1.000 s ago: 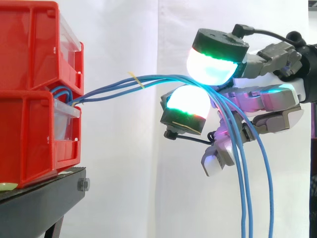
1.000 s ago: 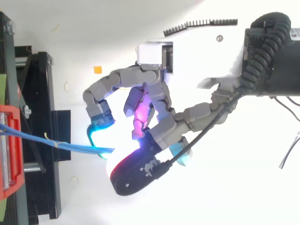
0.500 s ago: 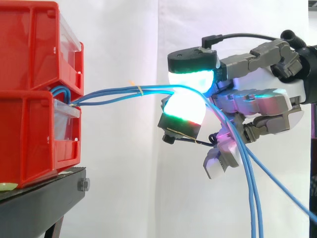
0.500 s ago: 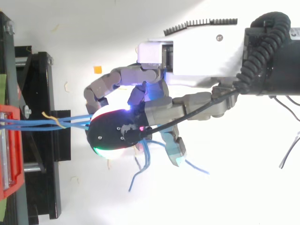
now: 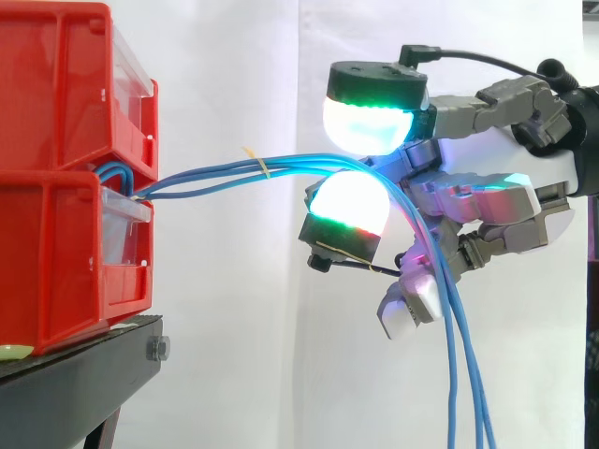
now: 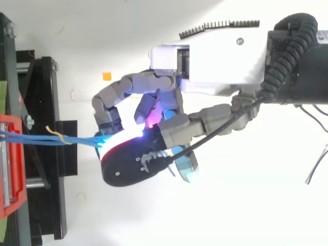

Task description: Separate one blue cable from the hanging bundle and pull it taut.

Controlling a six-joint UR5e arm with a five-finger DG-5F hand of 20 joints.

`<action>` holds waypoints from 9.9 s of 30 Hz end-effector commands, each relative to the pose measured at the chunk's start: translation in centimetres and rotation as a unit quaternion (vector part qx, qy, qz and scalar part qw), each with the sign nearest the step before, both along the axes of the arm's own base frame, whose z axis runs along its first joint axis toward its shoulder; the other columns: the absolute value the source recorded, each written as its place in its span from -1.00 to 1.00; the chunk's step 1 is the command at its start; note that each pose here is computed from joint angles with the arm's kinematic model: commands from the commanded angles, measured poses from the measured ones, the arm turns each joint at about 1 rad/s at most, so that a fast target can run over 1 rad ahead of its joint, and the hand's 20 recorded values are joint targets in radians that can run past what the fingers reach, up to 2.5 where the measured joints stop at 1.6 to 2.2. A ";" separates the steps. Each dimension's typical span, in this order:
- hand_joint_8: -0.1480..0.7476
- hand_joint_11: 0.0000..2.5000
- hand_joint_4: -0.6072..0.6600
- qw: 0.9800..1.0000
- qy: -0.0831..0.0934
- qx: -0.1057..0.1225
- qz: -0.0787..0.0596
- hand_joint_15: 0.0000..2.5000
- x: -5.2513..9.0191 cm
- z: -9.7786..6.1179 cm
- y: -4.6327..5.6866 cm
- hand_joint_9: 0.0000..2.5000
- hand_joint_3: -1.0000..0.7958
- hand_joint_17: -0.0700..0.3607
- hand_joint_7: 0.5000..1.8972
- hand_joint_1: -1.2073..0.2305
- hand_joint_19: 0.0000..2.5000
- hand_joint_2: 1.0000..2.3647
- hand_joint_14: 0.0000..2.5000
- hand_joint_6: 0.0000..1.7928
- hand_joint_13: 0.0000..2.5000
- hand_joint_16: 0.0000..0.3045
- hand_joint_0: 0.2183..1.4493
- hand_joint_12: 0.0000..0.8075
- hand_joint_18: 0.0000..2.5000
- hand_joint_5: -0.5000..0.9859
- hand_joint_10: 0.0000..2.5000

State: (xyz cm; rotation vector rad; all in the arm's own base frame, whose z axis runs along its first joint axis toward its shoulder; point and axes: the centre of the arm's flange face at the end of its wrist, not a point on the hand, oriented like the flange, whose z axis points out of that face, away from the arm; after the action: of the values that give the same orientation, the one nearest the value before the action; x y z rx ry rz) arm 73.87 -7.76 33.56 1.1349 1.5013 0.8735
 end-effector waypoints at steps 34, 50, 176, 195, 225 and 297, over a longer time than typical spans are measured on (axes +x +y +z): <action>-0.50 -0.77 0.04 1.000 -0.002 0.000 0.000 -0.67 0.0 0.0 -0.1 0.57 -0.44 -0.17 0.21 0.29 -0.58 -1.00 -0.99 -0.44 0.00 -0.68 -0.44 -0.47 -0.50 -0.14 -0.99; -0.43 -0.73 0.00 1.000 -0.001 -0.001 0.000 -0.67 0.0 0.0 -0.1 0.52 -0.44 -0.20 0.21 -0.46 -0.59 -1.00 -0.99 -0.44 -0.03 -0.70 -0.28 -0.46 -0.50 -0.15 -0.99; -0.52 -0.80 0.09 1.000 -0.004 -0.001 0.000 -0.67 0.0 0.2 -0.1 0.51 -0.42 -0.19 0.17 0.02 -0.57 -1.00 -0.99 -0.44 -0.08 -0.70 -0.32 -0.46 -0.59 -0.14 -0.99; -0.48 -0.76 0.03 1.000 -0.003 -0.002 0.001 -0.69 0.1 0.0 0.0 0.51 -0.44 -0.21 0.16 -0.81 -0.59 -1.00 -0.99 -0.44 -0.09 -0.71 -0.21 -0.44 -0.54 -0.14 -0.99; -0.50 -0.76 -0.05 1.000 -0.003 -0.002 0.001 -0.70 0.1 0.0 0.3 0.53 -0.19 -0.22 0.16 -0.43 -0.57 -0.98 -0.99 -0.44 -0.08 -0.71 -0.18 -0.43 -0.53 -0.13 -0.99; -0.45 -0.82 0.03 1.000 -0.003 -0.003 0.002 -0.71 0.1 0.0 0.4 0.49 -0.44 -0.15 0.20 0.00 -0.59 -1.00 -0.99 -0.44 -0.11 -0.67 -0.51 -0.42 -0.58 -0.14 -0.99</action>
State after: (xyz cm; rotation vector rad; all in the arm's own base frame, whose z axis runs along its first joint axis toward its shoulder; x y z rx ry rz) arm 73.98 -7.31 33.61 1.1250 1.5008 0.8737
